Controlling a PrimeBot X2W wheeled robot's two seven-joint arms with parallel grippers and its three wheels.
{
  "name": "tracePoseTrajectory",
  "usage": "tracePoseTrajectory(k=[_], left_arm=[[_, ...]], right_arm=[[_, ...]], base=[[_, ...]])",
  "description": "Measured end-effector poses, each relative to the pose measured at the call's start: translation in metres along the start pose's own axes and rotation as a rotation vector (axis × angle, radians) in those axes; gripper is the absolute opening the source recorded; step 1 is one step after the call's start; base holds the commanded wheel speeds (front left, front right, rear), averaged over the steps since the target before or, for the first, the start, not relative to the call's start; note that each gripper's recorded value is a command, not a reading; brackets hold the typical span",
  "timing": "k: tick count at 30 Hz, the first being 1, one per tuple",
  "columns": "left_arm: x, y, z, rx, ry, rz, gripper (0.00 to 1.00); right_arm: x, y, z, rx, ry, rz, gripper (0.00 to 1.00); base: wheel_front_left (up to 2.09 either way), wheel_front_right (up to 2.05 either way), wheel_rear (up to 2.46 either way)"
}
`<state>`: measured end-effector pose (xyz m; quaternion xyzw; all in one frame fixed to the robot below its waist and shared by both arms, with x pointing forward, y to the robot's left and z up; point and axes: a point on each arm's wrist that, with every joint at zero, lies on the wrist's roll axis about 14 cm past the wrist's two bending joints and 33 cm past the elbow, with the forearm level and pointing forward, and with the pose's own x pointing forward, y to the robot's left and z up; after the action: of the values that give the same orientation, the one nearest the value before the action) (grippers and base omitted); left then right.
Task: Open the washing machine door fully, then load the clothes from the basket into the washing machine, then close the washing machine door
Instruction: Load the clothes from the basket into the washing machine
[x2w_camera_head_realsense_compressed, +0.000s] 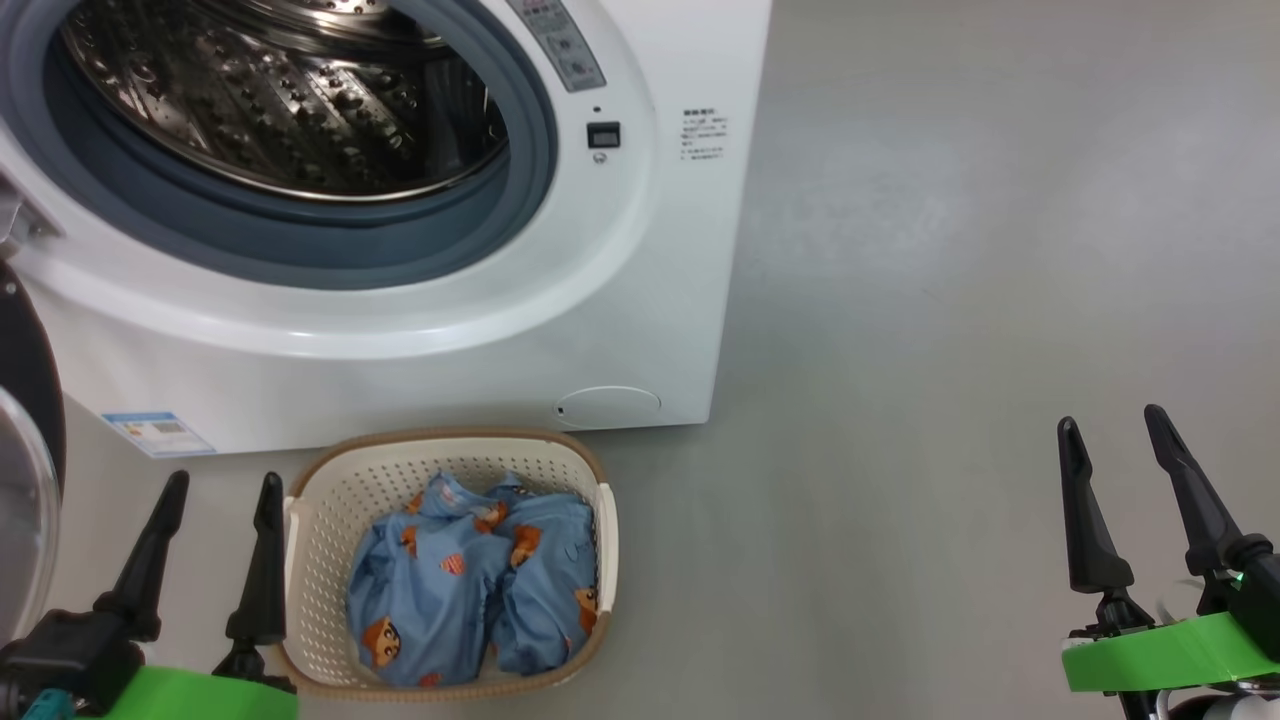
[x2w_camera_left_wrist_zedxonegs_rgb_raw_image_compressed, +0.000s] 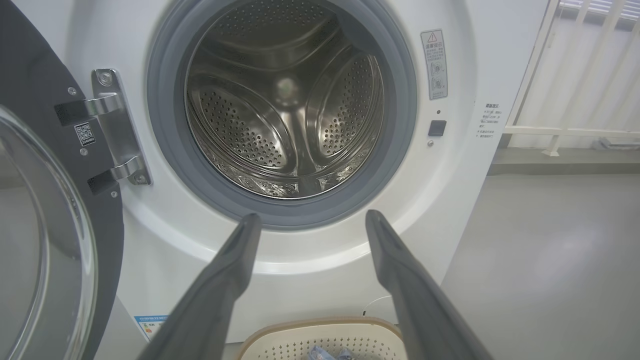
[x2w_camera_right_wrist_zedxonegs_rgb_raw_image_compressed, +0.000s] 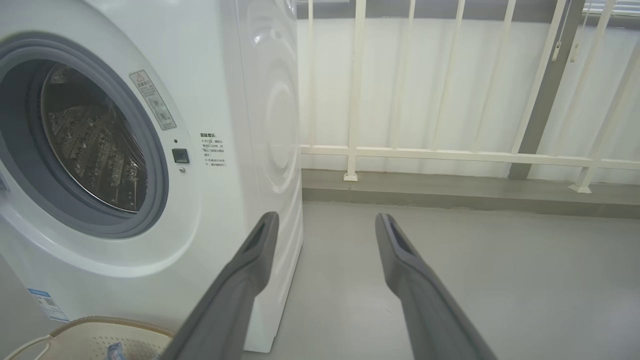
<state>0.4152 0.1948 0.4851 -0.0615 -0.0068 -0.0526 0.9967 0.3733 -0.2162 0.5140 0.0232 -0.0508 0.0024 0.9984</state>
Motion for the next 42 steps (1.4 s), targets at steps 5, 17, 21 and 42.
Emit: tracePoseTrajectory(k=[5,17,21,42], left_arm=[[0.001,-0.001,-0.006,0.006,0.017,-0.004,1.00],[-0.002,-0.005,-0.048,-0.017,0.139,0.012,1.00],[0.000,-0.004,-0.063,-0.019,0.182,0.022,1.00],[0.011,-0.010,-0.156,-0.011,0.472,0.008,1.00]], right_arm=[[0.001,0.000,-0.003,0.001,0.008,-0.002,1.00],[0.004,0.000,-0.010,0.003,0.027,-0.003,1.00],[0.010,0.002,-0.009,0.005,0.020,0.001,1.00],[0.039,0.009,-0.028,0.022,0.041,0.009,1.00]], base=[[0.77,-0.88,0.11],[0.07,-0.07,0.00],[0.00,0.00,0.00],[0.00,0.00,0.00]])
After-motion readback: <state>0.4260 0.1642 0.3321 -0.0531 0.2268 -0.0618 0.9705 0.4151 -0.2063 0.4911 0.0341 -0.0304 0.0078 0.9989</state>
